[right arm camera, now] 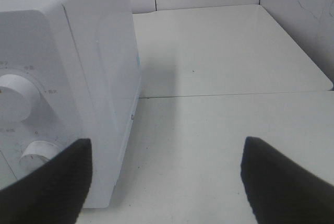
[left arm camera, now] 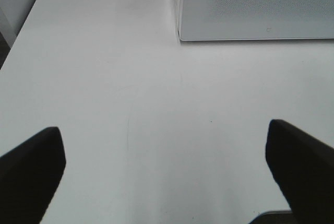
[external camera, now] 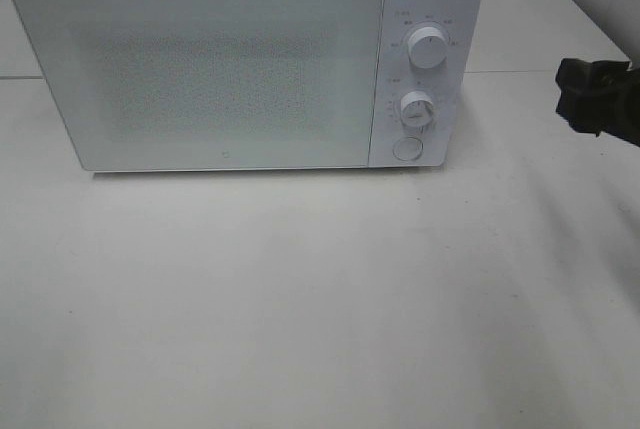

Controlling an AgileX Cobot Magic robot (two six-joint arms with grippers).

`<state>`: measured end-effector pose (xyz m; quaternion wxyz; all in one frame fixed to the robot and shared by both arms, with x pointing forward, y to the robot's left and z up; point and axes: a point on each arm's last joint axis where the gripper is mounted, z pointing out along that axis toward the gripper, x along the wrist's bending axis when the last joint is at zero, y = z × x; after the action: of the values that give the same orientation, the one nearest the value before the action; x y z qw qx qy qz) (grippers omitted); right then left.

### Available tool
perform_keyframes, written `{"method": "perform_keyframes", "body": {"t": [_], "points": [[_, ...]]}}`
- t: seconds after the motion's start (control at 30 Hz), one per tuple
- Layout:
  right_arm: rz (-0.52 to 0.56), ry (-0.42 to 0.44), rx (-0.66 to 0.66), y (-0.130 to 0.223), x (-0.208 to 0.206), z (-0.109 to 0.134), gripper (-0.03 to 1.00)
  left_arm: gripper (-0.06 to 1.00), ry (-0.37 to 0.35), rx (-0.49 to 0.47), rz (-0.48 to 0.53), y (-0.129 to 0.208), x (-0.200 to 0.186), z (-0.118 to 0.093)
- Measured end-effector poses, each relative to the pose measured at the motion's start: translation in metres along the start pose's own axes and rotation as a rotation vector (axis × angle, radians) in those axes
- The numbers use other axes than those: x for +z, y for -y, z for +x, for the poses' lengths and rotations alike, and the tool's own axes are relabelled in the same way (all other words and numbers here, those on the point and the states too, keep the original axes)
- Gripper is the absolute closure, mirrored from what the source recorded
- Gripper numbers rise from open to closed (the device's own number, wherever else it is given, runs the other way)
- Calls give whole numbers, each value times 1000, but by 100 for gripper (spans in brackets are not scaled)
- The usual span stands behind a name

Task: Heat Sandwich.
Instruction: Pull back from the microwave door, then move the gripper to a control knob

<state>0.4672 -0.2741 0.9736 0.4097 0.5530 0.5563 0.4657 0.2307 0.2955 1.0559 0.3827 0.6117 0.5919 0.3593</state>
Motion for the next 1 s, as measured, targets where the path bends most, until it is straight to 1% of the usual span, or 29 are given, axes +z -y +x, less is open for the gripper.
{"method": "perform_keyframes", "body": {"t": [0.03,0.17,0.2,0.23,0.3,0.37,0.4,0.5,0.73,0.97,1.0], "points": [[0,0,0,0,0,0,21,-5,0,0,0,0,0,0],[10,1,-40,14,2,15,21,-5,0,0,0,0,0,0],[10,1,-40,14,2,15,21,-5,0,0,0,0,0,0],[21,-6,-60,19,4,23,21,-5,0,0,0,0,0,0],[28,-16,-78,24,4,31,21,-5,0,0,0,0,0,0],[30,-18,-86,26,5,34,21,-5,0,0,0,0,0,0],[21,-27,-100,29,5,42,21,-5,0,0,0,0,0,0],[17,-25,-106,33,5,49,21,-5,0,0,0,0,0,0],[28,40,-98,48,1,65,21,-5,0,0,0,0,0,0],[39,69,-74,54,1,78,21,-5,0,0,0,0,0,0],[37,72,-74,53,3,84,21,-5,0,0,0,0,0,0]]}}
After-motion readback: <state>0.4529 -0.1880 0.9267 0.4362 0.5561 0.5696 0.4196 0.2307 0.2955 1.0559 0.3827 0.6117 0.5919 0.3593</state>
